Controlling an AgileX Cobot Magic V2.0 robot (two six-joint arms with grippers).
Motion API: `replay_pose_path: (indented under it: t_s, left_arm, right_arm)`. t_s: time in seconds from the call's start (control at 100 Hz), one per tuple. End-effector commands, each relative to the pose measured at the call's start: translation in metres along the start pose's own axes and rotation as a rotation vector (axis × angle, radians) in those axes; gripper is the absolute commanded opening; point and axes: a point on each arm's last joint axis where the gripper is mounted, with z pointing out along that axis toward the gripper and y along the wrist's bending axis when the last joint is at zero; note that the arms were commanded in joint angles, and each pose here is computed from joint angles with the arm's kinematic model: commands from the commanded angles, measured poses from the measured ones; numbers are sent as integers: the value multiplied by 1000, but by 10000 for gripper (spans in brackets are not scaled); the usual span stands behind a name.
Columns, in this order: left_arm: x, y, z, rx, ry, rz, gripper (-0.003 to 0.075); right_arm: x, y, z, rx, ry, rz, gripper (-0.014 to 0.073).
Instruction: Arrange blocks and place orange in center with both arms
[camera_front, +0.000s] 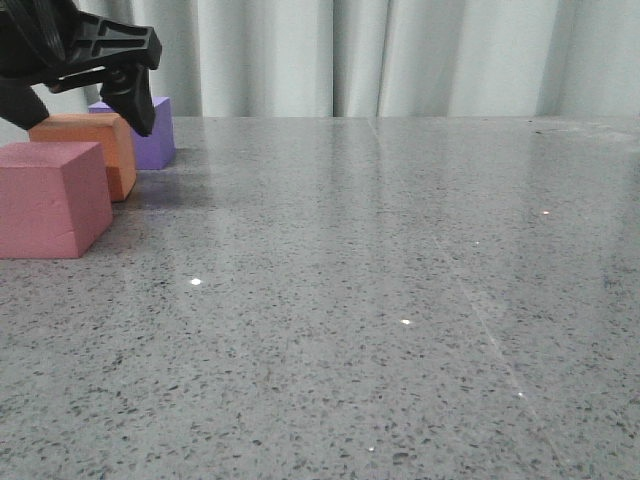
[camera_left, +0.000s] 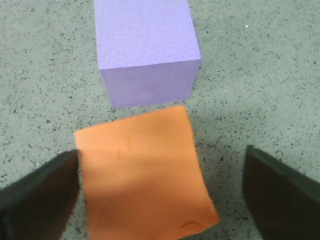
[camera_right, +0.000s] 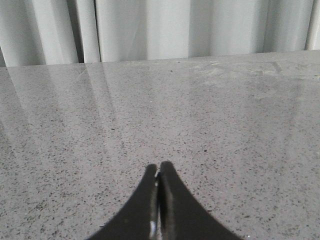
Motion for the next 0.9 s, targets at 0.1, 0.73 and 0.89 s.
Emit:
replay_pose_path:
  t_s: [0.1,0.73,0.89]
  left_arm:
    - [-16,-1,-18,39,-94,-9,670]
    - [-16,32,-161,56,-424,64,653]
    - [18,43,-181,79,-495,86,581]
  right_arm:
    - [-12,1,0,-6,-86,-3,-67]
    - [-12,1,0,-6,-86,-3,-67]
    - [-12,1,0,-6,-86,-3,-67]
